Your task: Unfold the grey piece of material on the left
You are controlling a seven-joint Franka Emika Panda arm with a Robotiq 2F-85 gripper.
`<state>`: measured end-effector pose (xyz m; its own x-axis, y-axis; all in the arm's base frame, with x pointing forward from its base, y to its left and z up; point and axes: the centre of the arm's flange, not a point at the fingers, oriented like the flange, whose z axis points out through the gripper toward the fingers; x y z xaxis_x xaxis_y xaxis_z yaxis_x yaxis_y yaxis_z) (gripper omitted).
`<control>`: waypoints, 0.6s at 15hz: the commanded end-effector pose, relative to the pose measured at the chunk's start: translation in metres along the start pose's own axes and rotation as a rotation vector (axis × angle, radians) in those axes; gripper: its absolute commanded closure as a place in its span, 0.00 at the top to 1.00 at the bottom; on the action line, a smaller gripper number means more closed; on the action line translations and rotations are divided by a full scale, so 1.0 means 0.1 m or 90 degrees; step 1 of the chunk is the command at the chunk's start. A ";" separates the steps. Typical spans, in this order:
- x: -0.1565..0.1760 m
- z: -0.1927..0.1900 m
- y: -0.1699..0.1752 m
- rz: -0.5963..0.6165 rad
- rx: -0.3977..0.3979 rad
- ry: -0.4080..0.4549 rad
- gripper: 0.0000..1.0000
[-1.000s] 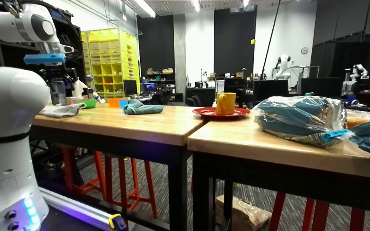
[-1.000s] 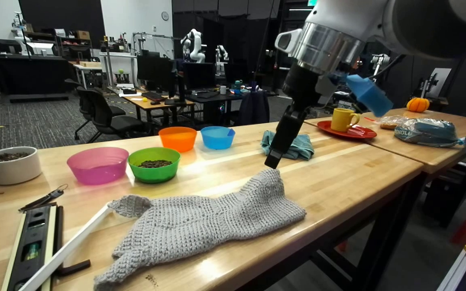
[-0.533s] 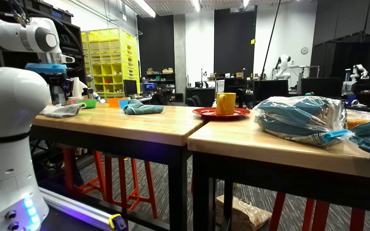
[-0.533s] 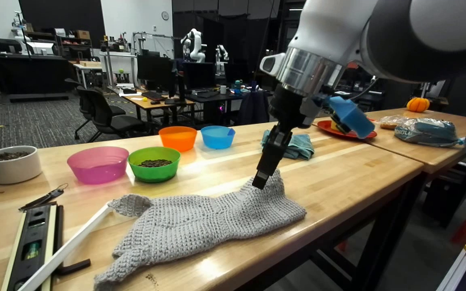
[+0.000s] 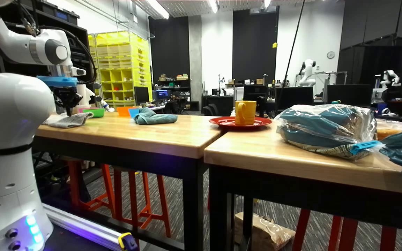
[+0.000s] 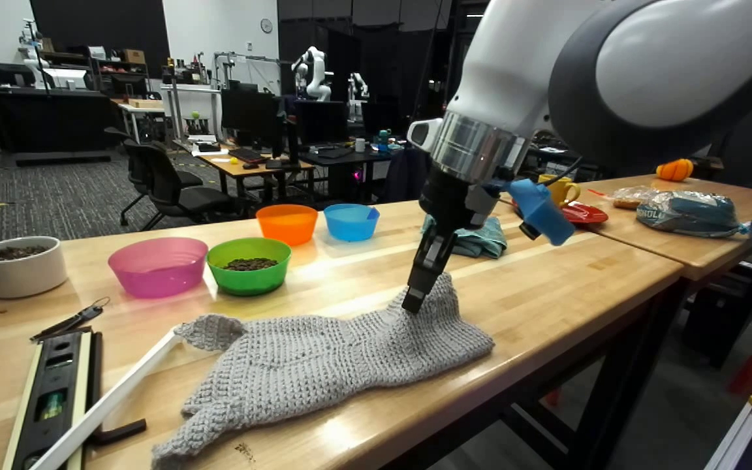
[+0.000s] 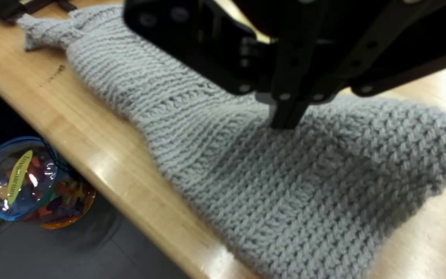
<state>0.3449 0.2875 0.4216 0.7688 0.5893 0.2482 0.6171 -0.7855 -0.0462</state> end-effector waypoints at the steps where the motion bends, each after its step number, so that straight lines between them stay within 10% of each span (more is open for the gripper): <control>1: 0.02 0.16 0.13 0.008 0.003 -0.011 0.00; 9: 0.01 0.27 0.30 0.031 0.013 -0.024 0.00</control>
<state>0.3655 0.2709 0.3891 0.8126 0.5537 0.1820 0.5718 -0.8179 -0.0645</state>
